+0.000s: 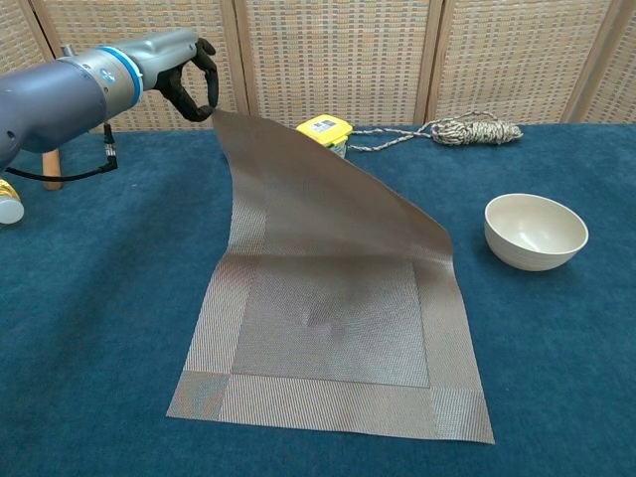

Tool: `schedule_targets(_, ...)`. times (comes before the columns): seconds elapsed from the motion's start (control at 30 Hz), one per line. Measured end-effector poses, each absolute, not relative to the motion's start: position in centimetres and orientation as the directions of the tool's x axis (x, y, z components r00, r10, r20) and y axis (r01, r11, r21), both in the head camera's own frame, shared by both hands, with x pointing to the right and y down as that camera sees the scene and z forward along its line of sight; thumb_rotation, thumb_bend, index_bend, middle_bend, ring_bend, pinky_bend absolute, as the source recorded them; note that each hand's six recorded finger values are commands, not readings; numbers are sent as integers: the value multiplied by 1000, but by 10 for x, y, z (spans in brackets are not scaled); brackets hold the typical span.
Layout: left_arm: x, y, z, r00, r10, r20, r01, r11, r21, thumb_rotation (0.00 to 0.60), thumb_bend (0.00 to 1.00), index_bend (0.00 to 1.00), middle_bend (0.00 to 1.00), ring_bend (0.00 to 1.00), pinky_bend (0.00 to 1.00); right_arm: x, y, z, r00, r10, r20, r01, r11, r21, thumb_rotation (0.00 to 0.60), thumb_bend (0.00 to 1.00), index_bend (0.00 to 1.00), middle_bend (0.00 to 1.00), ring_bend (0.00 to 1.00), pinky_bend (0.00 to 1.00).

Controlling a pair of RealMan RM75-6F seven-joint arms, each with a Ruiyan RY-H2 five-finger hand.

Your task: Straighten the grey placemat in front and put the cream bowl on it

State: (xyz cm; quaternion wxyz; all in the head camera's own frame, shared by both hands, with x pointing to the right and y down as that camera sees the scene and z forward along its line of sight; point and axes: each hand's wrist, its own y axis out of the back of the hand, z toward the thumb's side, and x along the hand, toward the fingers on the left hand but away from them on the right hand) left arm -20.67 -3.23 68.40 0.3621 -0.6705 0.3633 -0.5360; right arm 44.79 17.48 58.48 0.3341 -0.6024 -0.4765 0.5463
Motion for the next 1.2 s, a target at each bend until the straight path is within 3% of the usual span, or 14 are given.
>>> schedule_targets(0.13,-207,-37,692,108,-871,479,-74,-487,-870,600,479,397,0,0,0,449,175,586,-52,938,-343,207,-326,-923,600,214,135,0,0,0)
schedule_targets(0.4,-214,-36,702,64,-855,514,-76,-518,-852,600,462,278,0,0,0,448,176,586,-52,937,-344,202,-328,-923,600,214,135,0,0,0)
schedule_targets(0.83,-222,-31,711,40,-841,540,-67,-541,-838,600,420,180,0,0,0,446,177,588,-51,935,-351,194,-336,-922,600,213,135,0,0,0)
schedule_targets(1.03,-223,-22,704,84,-847,526,-126,-532,-837,600,341,159,0,0,0,448,177,588,-53,932,-359,193,-343,-919,600,208,135,0,0,0)
schedule_targets(1.2,-237,-7,688,125,-869,479,-143,-494,-858,600,134,95,0,0,0,448,178,588,-53,929,-368,196,-351,-915,600,198,135,0,0,0)
